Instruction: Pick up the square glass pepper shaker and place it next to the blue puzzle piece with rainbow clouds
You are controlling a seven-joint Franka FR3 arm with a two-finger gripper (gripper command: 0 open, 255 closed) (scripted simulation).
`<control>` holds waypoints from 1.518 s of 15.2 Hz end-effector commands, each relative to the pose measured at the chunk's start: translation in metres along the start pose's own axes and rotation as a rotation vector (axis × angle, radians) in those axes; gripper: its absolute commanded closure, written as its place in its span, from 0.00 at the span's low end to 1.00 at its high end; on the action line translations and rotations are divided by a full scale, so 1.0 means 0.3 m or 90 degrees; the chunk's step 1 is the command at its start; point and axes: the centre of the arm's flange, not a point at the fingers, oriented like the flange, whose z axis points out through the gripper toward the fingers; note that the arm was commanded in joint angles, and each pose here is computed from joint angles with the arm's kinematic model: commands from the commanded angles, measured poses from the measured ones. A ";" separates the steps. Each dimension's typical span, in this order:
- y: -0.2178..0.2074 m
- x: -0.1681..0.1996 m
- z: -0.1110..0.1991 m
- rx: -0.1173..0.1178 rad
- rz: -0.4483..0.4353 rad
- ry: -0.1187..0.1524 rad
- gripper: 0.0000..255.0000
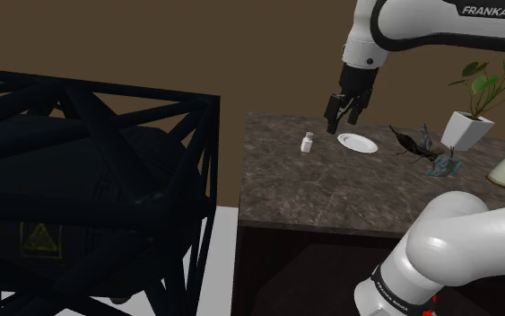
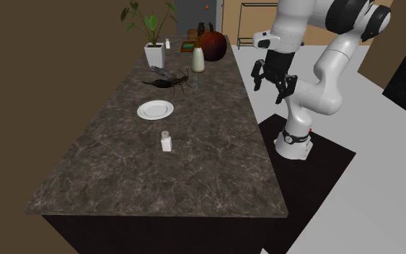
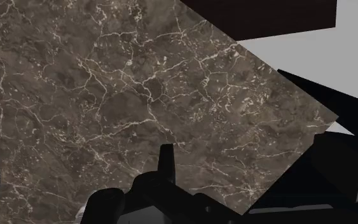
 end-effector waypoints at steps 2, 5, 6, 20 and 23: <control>0.030 0.026 0.020 0.001 -0.003 0.000 0.00; 0.119 0.106 0.082 0.005 -0.010 -0.001 0.00; 0.148 0.133 0.102 0.007 -0.013 -0.001 0.00; 0.542 0.522 0.397 0.025 -0.050 -0.003 0.00; 0.622 0.608 0.462 0.029 -0.057 -0.003 0.00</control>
